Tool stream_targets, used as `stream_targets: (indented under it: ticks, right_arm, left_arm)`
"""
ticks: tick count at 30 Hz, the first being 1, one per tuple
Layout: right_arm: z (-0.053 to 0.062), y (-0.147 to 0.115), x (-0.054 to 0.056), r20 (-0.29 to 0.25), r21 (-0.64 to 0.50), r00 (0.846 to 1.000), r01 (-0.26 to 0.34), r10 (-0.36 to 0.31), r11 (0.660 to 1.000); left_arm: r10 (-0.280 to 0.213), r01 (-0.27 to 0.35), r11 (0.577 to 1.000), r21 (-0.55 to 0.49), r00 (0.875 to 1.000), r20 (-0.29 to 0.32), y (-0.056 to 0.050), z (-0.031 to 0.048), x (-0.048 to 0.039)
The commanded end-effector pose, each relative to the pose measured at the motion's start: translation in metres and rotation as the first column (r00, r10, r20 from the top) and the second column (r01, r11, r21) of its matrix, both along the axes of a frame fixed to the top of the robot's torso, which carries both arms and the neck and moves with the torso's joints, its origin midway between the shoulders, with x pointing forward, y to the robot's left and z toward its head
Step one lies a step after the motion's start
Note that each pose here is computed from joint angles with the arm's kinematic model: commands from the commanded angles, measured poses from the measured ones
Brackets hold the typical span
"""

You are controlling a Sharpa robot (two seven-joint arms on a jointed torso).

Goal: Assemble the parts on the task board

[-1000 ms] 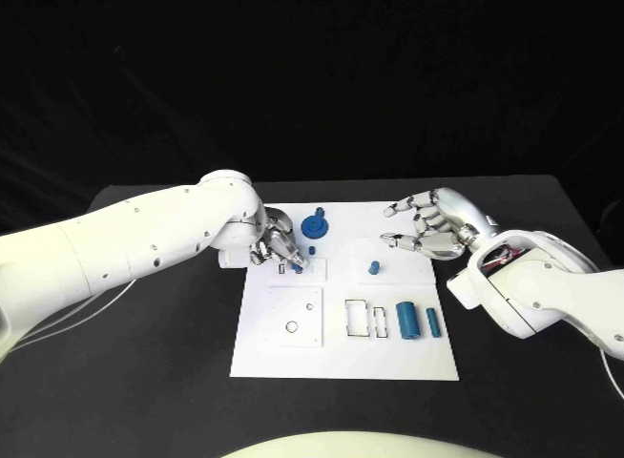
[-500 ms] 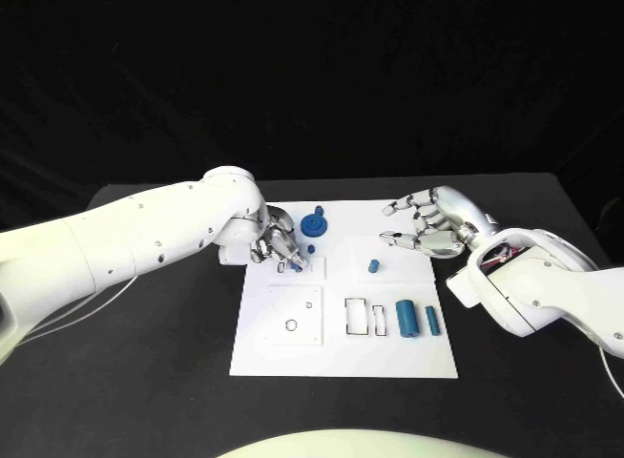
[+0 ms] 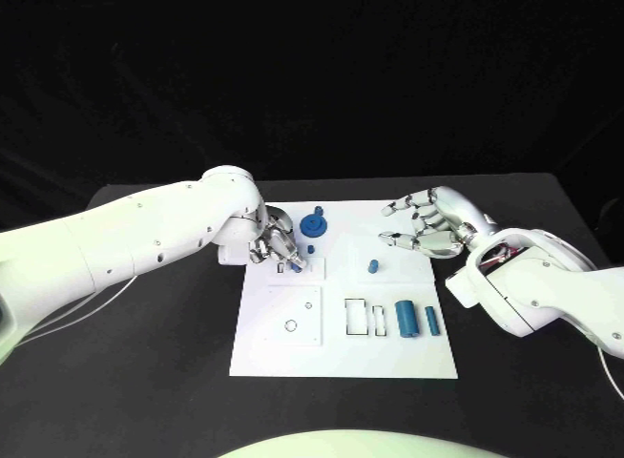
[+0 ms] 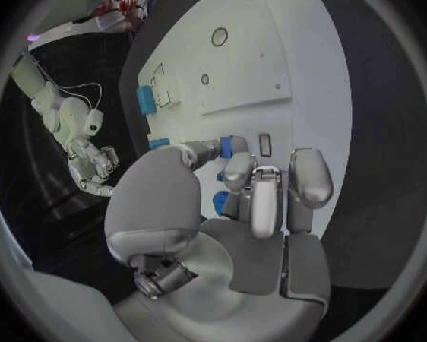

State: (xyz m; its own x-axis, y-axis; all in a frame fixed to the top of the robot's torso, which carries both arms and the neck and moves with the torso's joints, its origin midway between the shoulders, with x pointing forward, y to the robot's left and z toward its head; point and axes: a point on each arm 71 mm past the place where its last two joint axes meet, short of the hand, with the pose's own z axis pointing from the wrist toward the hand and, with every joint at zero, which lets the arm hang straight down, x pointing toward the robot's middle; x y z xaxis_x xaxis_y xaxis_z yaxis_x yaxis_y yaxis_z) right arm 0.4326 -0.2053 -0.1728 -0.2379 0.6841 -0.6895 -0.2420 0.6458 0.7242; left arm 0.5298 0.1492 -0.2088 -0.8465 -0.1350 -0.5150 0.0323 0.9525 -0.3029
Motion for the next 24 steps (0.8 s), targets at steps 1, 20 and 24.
stream_targets:
  ticks: [1,20,24]
  right_arm:
    - [0.0,0.002,-0.001,-0.001,-0.003,1.0,-0.015,0.015,1.0]
    - [-0.001,0.002,0.0,-0.002,-0.004,1.0,-0.015,0.015,1.0]
    - [-0.002,0.002,0.0,-0.003,-0.004,1.0,-0.015,0.015,1.0]
  left_arm:
    - [0.003,-0.004,1.0,-0.02,1.0,-0.028,-0.001,-0.0013,-0.002]
    - [-0.014,0.012,0.999,-0.033,0.997,-0.071,0.001,0.0078,0.0002]
    - [-0.016,0.013,0.999,-0.03,0.997,-0.07,0.001,0.0101,0.0017]
